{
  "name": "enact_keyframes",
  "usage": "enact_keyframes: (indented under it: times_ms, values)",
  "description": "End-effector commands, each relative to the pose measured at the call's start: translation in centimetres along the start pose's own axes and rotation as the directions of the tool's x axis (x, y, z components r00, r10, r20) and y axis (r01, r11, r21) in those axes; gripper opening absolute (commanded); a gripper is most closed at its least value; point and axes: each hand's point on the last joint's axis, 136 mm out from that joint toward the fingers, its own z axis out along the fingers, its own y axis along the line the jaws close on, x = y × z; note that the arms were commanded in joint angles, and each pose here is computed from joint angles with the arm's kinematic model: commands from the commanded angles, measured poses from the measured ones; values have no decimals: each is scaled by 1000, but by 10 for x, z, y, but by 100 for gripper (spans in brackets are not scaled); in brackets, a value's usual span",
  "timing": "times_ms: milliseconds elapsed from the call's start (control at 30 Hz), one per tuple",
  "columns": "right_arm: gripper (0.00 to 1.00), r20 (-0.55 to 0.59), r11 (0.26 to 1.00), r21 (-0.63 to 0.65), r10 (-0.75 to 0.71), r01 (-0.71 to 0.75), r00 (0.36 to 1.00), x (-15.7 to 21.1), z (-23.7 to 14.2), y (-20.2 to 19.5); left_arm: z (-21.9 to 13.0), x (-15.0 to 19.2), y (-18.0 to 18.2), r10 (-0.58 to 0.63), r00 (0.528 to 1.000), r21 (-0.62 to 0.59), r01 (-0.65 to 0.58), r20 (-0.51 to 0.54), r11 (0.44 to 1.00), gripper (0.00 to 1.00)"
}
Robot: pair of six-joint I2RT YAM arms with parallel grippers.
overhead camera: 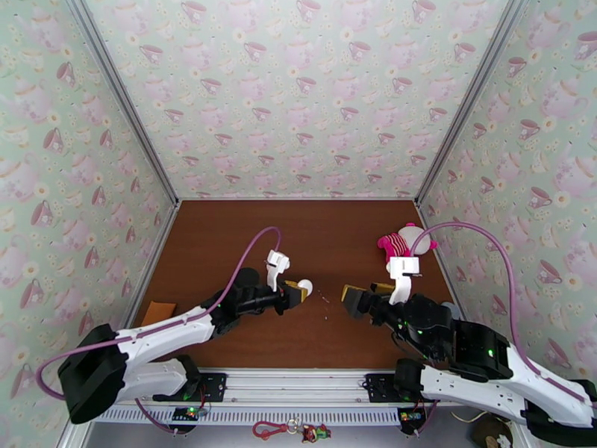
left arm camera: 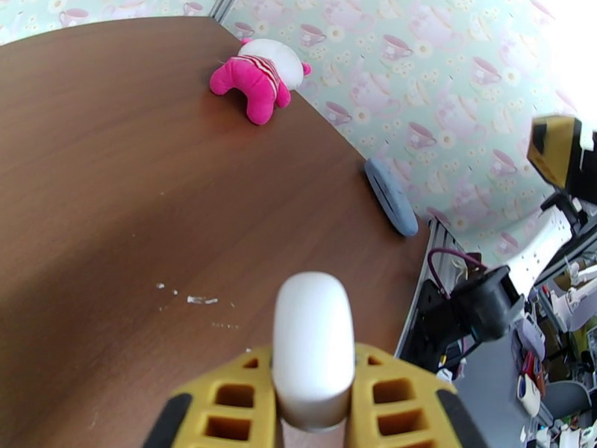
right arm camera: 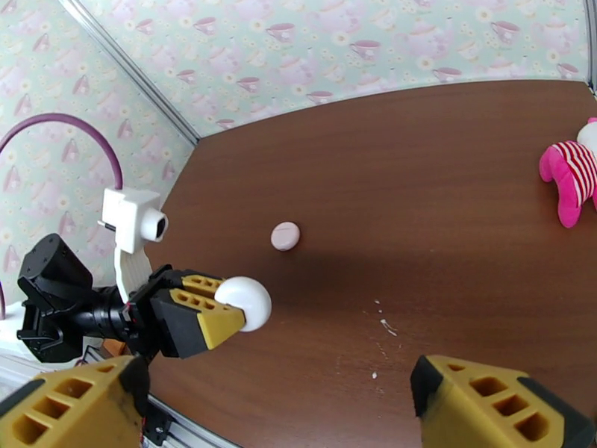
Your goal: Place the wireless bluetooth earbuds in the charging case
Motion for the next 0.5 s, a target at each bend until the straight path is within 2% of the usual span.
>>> enact_keyframes:
  times_ms: [0, 100, 300, 400, 467]
  values:
    - [99, -23, 1000, 5, -12, 12, 1000, 12, 4, -6, 8, -27, -11, 0, 996, 43, -4, 93, 999, 0]
    - [99, -72, 993, -108, -45, 37, 996, 30, 10, 12, 15, -30, -19, -26, 994, 108, 15, 102, 994, 0]
    - [99, -108, 972, -236, -43, 17, 993, 51, 17, 26, 15, -31, -43, -54, 993, 257, 27, 101, 966, 0]
    - [96, -121, 976, -219, -13, -14, 993, 55, 23, 18, 16, -29, -41, -62, 994, 249, 39, 88, 968, 0]
    - [96, -130, 979, -198, 15, -40, 991, 56, 28, 12, 23, -22, -31, -61, 997, 202, 49, 50, 978, 0]
